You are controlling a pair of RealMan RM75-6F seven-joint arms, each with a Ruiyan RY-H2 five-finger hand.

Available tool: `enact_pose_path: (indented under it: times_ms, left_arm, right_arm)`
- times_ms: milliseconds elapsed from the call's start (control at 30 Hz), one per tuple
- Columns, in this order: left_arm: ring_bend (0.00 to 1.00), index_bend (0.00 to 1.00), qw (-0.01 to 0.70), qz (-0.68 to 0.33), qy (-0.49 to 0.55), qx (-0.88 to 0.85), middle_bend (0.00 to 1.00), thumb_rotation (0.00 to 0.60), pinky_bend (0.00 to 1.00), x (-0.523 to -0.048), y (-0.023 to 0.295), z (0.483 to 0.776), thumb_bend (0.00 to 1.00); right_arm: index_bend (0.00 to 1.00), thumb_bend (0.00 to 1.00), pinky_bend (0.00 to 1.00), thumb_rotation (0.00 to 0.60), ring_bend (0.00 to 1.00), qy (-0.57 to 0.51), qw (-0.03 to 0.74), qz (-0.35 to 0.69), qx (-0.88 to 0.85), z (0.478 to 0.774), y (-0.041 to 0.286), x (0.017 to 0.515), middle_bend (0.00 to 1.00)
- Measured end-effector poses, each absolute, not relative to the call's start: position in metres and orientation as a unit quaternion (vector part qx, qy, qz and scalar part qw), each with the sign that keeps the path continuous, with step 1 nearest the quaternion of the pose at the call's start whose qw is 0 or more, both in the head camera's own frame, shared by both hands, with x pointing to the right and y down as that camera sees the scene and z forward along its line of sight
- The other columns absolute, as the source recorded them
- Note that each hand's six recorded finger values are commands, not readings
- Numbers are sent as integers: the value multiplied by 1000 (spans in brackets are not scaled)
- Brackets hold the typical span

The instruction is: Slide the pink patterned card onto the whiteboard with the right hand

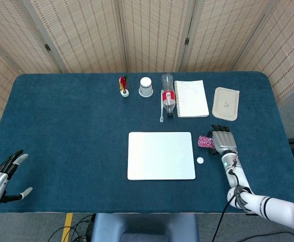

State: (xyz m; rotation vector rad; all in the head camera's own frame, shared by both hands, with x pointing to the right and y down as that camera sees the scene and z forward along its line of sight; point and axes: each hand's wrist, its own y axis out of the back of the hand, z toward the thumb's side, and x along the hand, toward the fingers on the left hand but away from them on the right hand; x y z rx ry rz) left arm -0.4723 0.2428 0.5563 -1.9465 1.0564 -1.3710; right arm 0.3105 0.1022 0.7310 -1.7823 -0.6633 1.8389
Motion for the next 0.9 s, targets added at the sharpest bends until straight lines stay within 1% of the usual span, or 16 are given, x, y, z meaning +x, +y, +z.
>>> enact_pose_path:
  times_ms: [167,300,500,700,767,900]
  left_arm:
    - [18,97,264,-504,394,-722,30,600,182,-471,243,555,255]
    - [18,97,263,-502,396,-722,30,600,182,-472,243,553,255]
    - [18,97,261,-496,405,-723,30,600,182,-475,242,548,255]
    - [18,97,255,-487,411,-727,30,600,182,-479,242,545,255]
    - [18,98,253,-486,413,-728,30,600,182,-482,241,544,255]
    - [18,98,251,-486,415,-727,30,600,182,-485,240,543,255]
  right_arm:
    - [365,294,0,600,0,-246,249,648,-676,714,101,288,84]
    - [365,293,0,600,0,-238,268,627,-691,706,99,261,84]
    - [365,272,0,600,0,-217,289,613,-703,712,106,224,84]
    - [362,255,0,600,0,-205,297,612,-704,724,112,201,84]
    - [309,242,0,600,0,-200,298,613,-704,729,113,197,84]
    - [51,223,0,600,0,-187,295,615,-707,734,115,192,74]
